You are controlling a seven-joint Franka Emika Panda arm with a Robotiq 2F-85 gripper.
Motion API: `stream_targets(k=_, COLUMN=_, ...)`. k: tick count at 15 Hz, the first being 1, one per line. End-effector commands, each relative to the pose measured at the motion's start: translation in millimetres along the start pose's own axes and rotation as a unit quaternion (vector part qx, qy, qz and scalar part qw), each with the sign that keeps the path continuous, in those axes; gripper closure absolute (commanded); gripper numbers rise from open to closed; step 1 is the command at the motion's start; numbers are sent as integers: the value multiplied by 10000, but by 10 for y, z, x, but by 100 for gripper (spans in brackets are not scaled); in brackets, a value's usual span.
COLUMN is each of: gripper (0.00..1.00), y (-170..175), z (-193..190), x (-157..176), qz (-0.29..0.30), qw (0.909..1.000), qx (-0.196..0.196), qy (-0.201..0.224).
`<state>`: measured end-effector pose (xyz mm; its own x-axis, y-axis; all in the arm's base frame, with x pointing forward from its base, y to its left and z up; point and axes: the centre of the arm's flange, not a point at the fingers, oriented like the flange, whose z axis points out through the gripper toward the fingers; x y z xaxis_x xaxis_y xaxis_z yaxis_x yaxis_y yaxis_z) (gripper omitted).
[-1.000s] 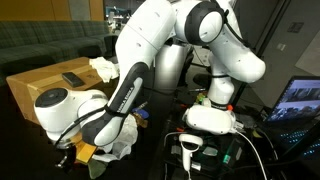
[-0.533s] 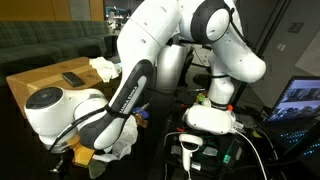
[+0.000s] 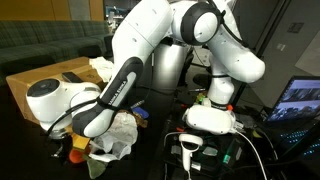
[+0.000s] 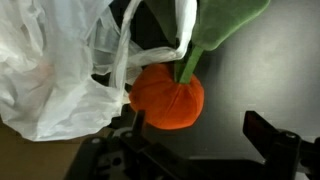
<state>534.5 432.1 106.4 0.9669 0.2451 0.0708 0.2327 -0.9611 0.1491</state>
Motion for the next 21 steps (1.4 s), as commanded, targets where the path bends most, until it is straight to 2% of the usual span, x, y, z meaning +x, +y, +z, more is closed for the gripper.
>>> stream_targets(k=1, gripper=0, y=64, z=32, x=204, qz=-163, qw=9997, qx=102, qy=-121)
stream_targets(k=12, gripper=0, y=17, z=372, x=240, qz=-300, qw=9984, qx=118, qy=-464)
stream_targets(k=19, gripper=0, y=198, z=572, x=389, qz=-148, qw=9979, qx=110, qy=-627)
stream_targets(k=20, gripper=17, y=225, z=565, x=376, qz=-150, qw=9977, qx=104, qy=-646)
stream_targets(k=21, gripper=26, y=242, z=571, x=377, qz=-149, qw=9977, qx=90, qy=-658)
